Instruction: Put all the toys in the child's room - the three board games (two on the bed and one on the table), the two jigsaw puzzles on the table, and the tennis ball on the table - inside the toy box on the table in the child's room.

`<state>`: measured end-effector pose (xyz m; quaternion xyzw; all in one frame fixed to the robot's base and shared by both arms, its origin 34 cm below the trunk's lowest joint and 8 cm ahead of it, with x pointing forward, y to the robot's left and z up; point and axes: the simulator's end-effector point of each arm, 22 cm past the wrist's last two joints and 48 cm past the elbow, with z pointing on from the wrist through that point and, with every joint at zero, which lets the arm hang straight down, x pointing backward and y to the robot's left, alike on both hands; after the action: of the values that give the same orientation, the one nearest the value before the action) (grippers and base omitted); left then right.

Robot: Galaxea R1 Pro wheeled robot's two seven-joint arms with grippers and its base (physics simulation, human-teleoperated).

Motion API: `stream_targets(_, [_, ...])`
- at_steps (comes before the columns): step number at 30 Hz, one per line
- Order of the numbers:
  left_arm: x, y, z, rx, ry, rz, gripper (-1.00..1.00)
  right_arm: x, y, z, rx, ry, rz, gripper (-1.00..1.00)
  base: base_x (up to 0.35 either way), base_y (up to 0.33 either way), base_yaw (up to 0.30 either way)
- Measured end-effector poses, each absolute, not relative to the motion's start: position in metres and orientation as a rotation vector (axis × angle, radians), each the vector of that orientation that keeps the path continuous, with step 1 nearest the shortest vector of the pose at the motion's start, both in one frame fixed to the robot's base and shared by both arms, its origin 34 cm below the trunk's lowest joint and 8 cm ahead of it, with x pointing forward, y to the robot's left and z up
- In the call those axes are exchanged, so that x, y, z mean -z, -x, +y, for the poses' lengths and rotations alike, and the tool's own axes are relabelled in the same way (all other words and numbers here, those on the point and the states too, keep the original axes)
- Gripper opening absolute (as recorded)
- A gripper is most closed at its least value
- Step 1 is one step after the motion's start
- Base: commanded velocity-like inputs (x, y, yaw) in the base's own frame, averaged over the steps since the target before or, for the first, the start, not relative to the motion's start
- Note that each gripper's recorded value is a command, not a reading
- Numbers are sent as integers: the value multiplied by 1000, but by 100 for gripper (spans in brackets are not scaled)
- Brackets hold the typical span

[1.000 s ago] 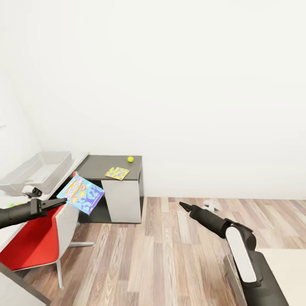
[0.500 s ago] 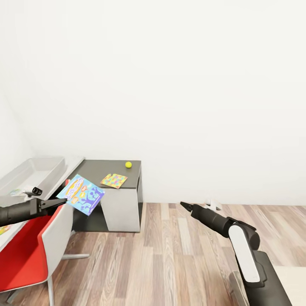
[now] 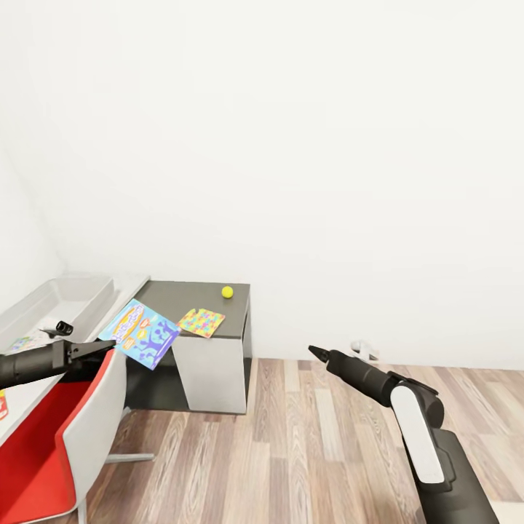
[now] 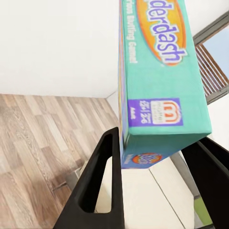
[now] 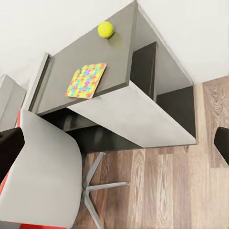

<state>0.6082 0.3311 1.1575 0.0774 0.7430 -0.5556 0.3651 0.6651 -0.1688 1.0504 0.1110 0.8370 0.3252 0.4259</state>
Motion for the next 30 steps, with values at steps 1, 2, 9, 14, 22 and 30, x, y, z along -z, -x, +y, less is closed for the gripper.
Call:
stream_targets(1, [-1157, -608, 331, 1429, -199, 1910, -100, -1050, -665, -169, -813, -279, 2092, 100, 21, 0, 1])
stream_targets(2, [-1158, -608, 331, 1429, -199, 1910, -100, -1050, -665, -170, -812, -280, 2092, 100, 17, 0, 1])
stream_targets(9, [-1158, -608, 331, 1428, -200, 1908, -100, -1050, -665, -171, -810, -281, 2091, 100, 71, 0, 71])
stream_targets(14, [-1158, -608, 332, 1426, -198, 1908, -100, -1050, -665, -169, -803, -275, 2093, 100, 285, 0, 262])
stream_targets(22, [-1158, -608, 331, 1427, -199, 1911, -100, -1050, -665, -167, -801, -271, 2094, 100, 325, 0, 236])
stream_targets(30, [-1158, -608, 332, 1425, -197, 1910, -100, -1050, -665, -167, -804, -270, 2093, 100, 307, 45, 21])
